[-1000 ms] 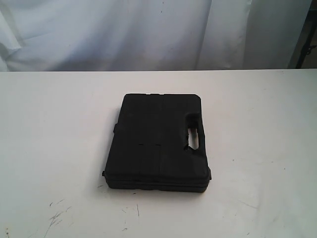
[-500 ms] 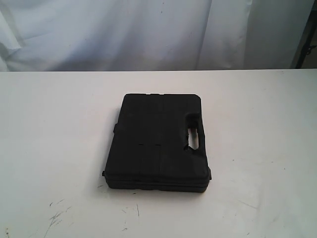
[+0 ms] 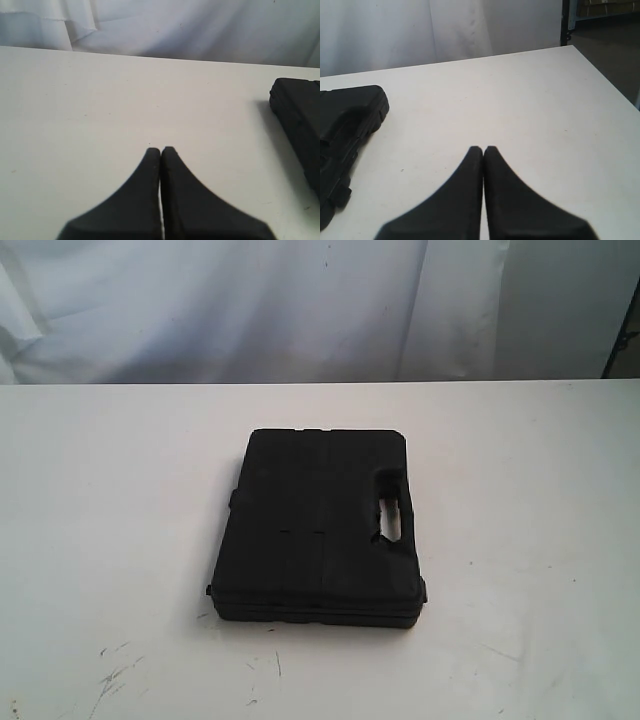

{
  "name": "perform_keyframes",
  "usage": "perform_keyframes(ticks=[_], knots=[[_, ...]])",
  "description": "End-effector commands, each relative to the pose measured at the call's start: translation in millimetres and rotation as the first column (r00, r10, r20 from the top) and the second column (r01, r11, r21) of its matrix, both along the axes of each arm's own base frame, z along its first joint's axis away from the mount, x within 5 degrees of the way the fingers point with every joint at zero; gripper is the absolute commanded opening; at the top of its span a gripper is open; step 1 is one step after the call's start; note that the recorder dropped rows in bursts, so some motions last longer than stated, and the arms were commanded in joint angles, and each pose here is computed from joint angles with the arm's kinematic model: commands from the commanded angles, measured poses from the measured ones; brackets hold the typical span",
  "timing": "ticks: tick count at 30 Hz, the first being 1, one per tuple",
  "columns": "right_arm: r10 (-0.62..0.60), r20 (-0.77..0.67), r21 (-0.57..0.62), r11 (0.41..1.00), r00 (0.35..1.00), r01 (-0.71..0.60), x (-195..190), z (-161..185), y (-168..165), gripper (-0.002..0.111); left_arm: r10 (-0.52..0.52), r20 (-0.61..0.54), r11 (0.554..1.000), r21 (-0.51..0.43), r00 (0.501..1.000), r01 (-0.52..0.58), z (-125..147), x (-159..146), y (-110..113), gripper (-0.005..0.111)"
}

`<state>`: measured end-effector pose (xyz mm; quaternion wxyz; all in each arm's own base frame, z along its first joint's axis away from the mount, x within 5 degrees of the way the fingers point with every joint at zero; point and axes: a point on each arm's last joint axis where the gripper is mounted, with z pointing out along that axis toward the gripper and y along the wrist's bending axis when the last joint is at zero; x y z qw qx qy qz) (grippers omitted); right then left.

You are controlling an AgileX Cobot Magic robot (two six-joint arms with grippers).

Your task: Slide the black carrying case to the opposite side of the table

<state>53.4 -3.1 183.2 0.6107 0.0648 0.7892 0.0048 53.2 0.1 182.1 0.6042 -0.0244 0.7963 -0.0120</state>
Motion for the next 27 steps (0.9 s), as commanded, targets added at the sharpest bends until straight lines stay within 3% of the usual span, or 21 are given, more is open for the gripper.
perform_keyframes(ticks=[1,13,20,27], knots=[[-0.006,-0.001,0.000,1.000,1.000,0.006,0,-1,0,0.000,-0.004,0.005,1.000,-0.005,1.000,0.004,-1,0,0,0.000],[-0.007,0.015,-0.002,1.000,1.000,0.007,0,0,0,0.000,-0.004,0.005,1.000,-0.005,1.000,0.004,-1,0,0,0.000],[-0.043,0.227,0.160,0.987,0.973,0.007,3,19,0,0.000,-0.004,0.005,1.000,-0.005,1.000,0.004,-1,0,0,0.000],[-0.060,0.278,0.180,0.984,0.959,0.009,3,24,-1,0.000,-0.004,0.005,1.000,-0.005,1.000,0.004,-1,0,0,0.000]])
